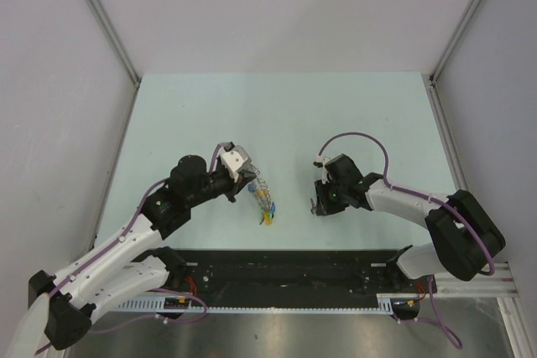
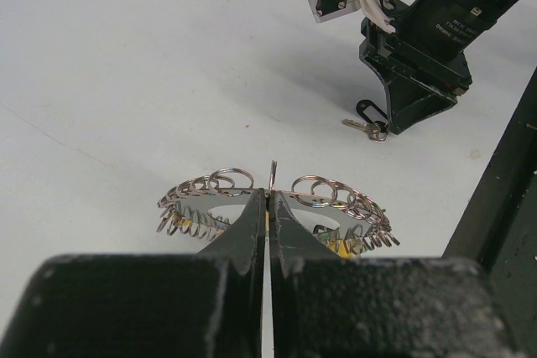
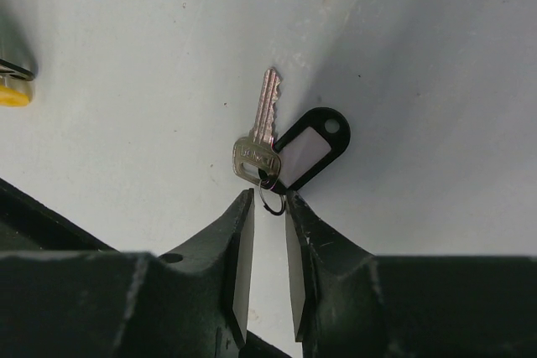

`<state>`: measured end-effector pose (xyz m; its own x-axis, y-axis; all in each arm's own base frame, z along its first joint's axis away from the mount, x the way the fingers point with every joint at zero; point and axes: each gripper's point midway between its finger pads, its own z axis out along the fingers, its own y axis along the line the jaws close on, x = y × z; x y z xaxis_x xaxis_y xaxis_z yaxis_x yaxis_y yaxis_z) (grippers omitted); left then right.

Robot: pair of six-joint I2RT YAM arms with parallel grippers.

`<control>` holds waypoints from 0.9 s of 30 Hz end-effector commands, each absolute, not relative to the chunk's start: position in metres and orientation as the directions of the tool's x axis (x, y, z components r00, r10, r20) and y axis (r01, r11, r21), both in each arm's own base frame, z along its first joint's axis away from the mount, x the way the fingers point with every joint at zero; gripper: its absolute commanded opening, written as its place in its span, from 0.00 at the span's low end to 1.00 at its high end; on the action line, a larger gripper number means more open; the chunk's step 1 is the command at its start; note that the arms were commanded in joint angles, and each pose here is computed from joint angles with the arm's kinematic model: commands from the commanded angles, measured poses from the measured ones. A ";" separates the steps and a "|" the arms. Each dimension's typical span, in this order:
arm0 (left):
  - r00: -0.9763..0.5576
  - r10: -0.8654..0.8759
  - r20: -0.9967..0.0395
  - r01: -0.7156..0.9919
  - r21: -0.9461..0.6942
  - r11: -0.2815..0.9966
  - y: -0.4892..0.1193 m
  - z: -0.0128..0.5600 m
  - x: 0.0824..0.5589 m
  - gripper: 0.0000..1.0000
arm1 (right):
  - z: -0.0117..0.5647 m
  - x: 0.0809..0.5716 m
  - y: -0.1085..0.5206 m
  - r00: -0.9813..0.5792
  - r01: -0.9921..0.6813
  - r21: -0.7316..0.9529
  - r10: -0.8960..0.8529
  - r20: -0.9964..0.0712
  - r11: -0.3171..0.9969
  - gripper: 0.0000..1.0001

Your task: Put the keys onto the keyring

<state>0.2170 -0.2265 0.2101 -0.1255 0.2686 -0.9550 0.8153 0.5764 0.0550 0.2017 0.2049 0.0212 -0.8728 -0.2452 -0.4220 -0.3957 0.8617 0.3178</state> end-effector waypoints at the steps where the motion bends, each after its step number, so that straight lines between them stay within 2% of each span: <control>1: -0.072 0.215 -0.974 0.809 0.069 0.583 -0.228 0.231 0.220 0.00 | 0.023 0.204 0.204 -0.874 -0.384 0.316 -0.231 -0.428 0.867 0.25; 21: -0.072 0.211 -0.975 0.812 0.066 0.581 -0.229 0.232 0.220 0.00 | 0.018 0.201 0.199 -0.884 -0.369 0.301 -0.232 -0.405 0.880 0.22; 26: -0.073 0.212 -0.975 0.812 0.066 0.581 -0.229 0.232 0.220 0.00 | 0.018 0.201 0.200 -0.884 -0.371 0.302 -0.234 -0.406 0.878 0.18; 27: -0.070 0.210 -0.975 0.811 0.066 0.581 -0.229 0.233 0.220 0.00 | 0.019 0.201 0.200 -0.883 -0.373 0.303 -0.235 -0.406 0.877 0.15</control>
<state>0.2169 -0.2265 0.2099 -0.1261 0.2690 -0.9548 0.8155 0.5761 0.0546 0.1994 0.2012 0.0193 -0.8810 -0.2416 -0.4067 -0.3813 0.8715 0.3083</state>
